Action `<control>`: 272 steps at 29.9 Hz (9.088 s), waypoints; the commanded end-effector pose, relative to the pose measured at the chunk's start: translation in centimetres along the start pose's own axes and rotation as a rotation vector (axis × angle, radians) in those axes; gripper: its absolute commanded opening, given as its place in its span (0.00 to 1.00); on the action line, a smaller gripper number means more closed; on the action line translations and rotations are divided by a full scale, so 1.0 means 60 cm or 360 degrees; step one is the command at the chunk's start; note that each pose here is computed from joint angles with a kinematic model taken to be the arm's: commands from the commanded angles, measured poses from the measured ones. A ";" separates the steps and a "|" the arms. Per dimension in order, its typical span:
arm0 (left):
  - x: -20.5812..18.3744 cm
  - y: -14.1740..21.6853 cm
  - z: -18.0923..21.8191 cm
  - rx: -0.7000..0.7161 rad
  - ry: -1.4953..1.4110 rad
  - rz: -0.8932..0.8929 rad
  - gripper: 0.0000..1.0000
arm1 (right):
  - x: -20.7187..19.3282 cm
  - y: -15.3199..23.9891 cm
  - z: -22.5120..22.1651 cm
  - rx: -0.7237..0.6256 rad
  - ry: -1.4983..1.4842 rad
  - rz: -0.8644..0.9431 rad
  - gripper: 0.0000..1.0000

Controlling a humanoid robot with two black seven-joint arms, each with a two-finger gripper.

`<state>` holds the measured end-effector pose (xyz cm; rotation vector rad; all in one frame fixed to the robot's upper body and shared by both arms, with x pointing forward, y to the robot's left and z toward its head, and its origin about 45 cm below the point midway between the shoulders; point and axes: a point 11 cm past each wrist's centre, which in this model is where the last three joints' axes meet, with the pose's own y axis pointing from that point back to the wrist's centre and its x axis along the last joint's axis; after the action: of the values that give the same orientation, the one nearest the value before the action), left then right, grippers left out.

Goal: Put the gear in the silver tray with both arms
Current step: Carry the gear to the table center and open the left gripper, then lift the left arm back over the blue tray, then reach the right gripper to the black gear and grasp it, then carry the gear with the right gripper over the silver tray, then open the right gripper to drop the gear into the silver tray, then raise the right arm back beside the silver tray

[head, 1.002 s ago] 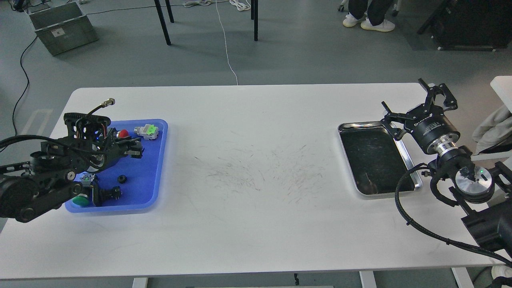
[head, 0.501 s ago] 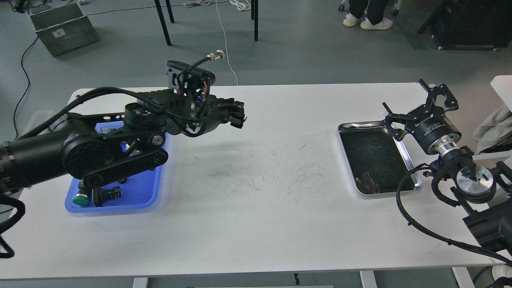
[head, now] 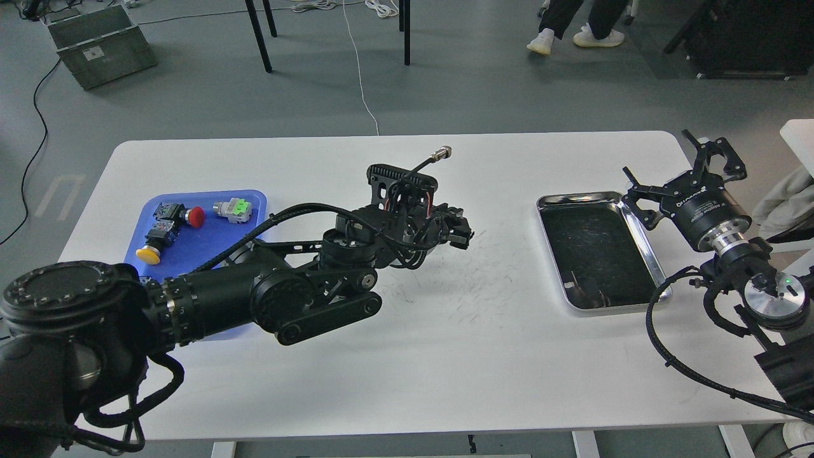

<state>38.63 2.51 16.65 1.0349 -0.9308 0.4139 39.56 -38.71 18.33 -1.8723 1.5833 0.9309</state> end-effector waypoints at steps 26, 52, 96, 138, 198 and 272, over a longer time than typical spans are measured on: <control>-0.118 0.018 0.053 -0.0260 0.0016 -0.0137 0.20 | -0.030 -0.006 0.001 0.0015 -0.0018 -0.0107 0.99; -0.110 0.021 0.059 -0.0293 0.0238 0.0005 0.98 | -0.025 -0.006 0.001 0.0016 -0.0019 -0.0093 0.99; 0.094 0.253 -0.496 -0.0223 0.2862 0.1289 0.98 | -0.317 -0.138 0.055 -0.0603 0.0995 -0.0692 0.99; 0.057 0.283 -0.528 -0.0079 0.2672 0.1312 0.98 | -0.268 -0.010 0.387 -0.1954 0.3482 -0.1616 0.92; 0.055 0.283 -0.527 -0.0082 0.2669 0.1322 0.98 | -0.328 -0.058 0.295 -0.1721 0.3522 -0.1485 0.02; 0.072 0.274 -0.518 -0.0078 0.2619 0.1337 0.98 | -0.256 -0.159 -0.017 -0.0648 0.2044 -0.0356 0.95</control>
<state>43.80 36.69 22.54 -0.0365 0.2367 1.5897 47.19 -28.47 29.80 -3.3485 1.7373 -0.5269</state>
